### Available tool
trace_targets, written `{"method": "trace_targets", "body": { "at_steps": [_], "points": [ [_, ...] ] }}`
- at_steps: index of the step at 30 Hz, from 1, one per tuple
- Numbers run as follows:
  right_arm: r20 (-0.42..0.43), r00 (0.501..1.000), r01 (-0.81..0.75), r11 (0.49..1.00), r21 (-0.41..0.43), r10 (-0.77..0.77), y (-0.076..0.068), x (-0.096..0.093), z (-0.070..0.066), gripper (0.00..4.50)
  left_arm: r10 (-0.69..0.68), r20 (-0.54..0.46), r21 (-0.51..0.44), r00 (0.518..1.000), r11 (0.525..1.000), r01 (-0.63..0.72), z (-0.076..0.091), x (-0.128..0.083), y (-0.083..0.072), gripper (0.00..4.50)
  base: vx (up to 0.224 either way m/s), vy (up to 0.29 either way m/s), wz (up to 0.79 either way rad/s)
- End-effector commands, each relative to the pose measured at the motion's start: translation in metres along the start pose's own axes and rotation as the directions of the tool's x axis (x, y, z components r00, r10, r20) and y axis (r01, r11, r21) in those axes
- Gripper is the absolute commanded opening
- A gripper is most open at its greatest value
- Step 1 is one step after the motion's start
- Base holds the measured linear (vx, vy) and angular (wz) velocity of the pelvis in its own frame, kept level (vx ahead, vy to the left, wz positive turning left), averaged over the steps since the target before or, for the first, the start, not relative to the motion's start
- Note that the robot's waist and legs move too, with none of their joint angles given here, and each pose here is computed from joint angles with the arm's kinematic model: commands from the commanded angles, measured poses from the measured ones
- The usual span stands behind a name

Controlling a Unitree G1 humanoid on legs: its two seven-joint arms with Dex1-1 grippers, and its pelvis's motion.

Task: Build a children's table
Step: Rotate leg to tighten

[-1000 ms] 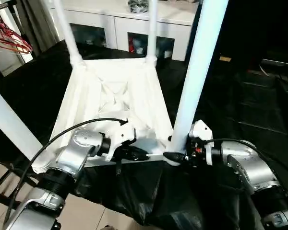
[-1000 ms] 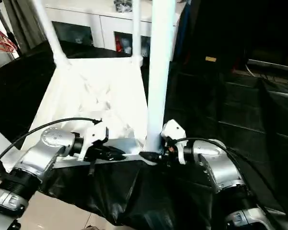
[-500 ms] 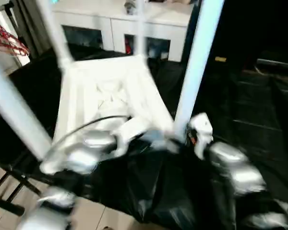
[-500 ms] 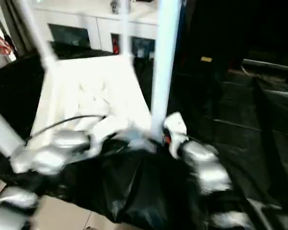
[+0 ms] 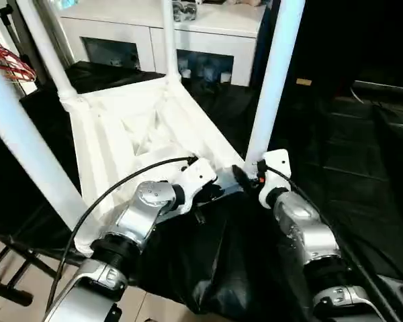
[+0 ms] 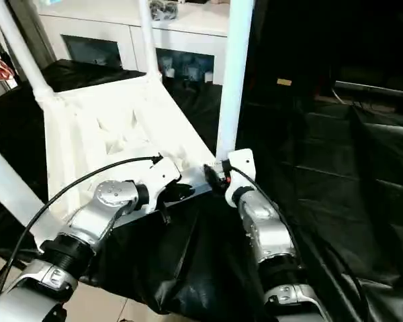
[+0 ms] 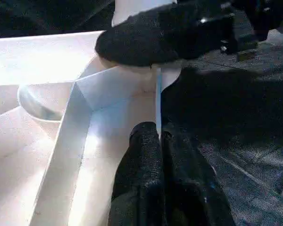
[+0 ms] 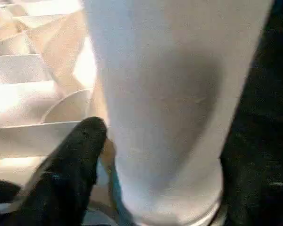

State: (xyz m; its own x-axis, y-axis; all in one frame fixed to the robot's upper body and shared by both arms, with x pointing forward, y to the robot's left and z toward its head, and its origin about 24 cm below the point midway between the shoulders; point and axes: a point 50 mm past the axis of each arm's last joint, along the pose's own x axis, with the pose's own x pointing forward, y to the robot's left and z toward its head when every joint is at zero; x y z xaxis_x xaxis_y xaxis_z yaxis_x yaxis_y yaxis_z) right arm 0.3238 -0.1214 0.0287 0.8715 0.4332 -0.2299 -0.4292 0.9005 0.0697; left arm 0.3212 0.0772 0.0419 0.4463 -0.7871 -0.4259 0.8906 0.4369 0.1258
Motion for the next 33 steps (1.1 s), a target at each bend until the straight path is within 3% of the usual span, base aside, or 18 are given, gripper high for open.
{"method": "trace_targets", "body": {
  "at_steps": [1,6,13,19,28,30,33],
  "points": [
    [-0.046,0.983,-0.178,0.983,-0.052,0.175,0.01,-0.004,-0.003,4.02,-0.109,0.126,0.06,0.986,0.993,0.102,0.017,-0.002,-0.007,0.0,0.0,0.0,0.0],
    [-0.077,0.942,-0.335,0.936,-0.112,0.328,-0.003,-0.019,0.002,4.17,-0.182,0.112,0.078,0.977,0.982,0.174,0.012,-0.016,-0.004,0.0,0.0,0.0,0.0],
    [-0.199,0.821,-0.566,0.81,-0.156,0.535,-0.012,-0.042,0.003,3.61,-0.314,0.05,0.091,0.948,0.947,0.308,0.002,-0.034,0.0,0.0,0.0,0.0,0.0],
    [-0.253,0.767,-0.634,0.756,-0.159,0.59,-0.013,-0.049,0.002,3.07,-0.389,0.015,0.077,0.921,0.919,0.387,-0.003,-0.043,0.0,0.0,0.0,0.0,0.0],
    [-0.239,0.757,-0.647,0.749,-0.143,0.608,-0.008,-0.052,-0.001,2.69,-0.375,0.021,0.072,0.927,0.925,0.373,-0.005,-0.042,0.0,0.0,0.0,0.0,0.0],
    [-0.218,0.786,-0.612,0.778,-0.141,0.578,-0.007,-0.049,-0.002,2.69,-0.318,0.033,0.072,0.947,0.946,0.315,-0.003,-0.038,0.002,0.0,0.0,0.0,0.0],
    [-0.188,0.873,-0.478,0.867,-0.14,0.45,-0.01,-0.038,-0.006,2.68,-0.208,0.049,0.051,0.977,0.977,0.206,0.001,-0.028,0.007,0.0,0.0,0.0,0.0]
  ]
}}
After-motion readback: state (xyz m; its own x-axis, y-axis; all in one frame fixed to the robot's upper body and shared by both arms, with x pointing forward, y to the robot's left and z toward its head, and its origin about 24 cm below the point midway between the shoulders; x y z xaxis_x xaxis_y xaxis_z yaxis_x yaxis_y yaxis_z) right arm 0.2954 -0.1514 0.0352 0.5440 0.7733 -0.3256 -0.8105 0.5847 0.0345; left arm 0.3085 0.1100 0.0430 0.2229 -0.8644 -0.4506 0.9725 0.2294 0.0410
